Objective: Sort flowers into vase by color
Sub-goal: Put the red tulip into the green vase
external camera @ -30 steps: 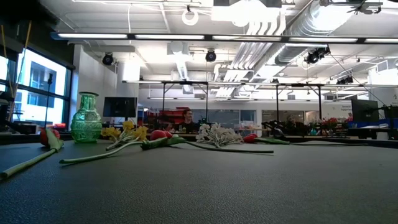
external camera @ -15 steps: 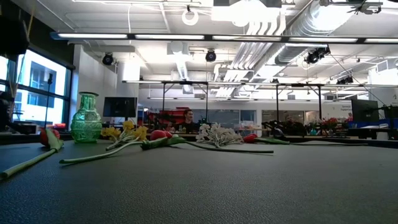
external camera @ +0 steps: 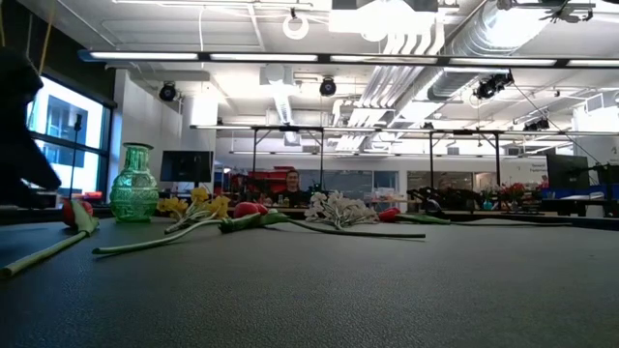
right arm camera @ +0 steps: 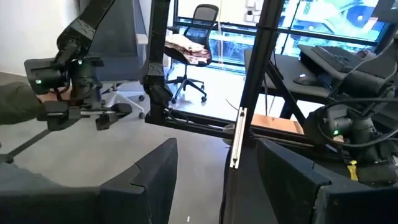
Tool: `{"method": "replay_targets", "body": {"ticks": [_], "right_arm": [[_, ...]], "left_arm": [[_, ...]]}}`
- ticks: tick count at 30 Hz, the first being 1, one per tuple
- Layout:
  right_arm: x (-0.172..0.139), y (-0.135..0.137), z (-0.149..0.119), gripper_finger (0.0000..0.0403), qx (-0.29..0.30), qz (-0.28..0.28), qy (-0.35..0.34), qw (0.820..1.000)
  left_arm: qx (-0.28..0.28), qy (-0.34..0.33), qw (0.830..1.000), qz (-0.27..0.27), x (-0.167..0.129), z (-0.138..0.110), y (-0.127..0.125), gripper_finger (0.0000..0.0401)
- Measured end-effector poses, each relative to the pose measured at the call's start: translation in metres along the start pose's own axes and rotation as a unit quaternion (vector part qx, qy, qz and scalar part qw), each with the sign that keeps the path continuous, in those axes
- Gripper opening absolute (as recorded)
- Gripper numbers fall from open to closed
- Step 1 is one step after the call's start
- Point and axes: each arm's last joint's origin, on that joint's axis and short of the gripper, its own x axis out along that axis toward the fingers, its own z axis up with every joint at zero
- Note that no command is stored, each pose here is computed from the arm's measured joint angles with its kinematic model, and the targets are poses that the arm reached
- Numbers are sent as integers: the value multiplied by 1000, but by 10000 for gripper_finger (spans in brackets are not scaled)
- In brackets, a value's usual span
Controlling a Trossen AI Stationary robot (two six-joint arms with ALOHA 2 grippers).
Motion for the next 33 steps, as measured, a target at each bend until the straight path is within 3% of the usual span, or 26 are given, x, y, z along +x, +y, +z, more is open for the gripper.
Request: {"method": "replay_targets", "body": {"ticks": [9,17,22,26,33], "right_arm": [[0,0,-5,204,5,5,20,1000],[0,0,-5,204,12,5,21,1000],[0,0,-5,204,12,5,21,1000],[0,0,-5,204,12,5,21,1000],[0,0,-5,204,9,5,24,1000]], "left_arm": [[7,-12,998,55,19,13,-3,227],[26,-18,986,163,44,19,4,227],[49,-27,982,183,53,18,5,224],[81,-22,980,183,56,18,4,194],[108,-23,981,158,57,18,-4,99]]}}
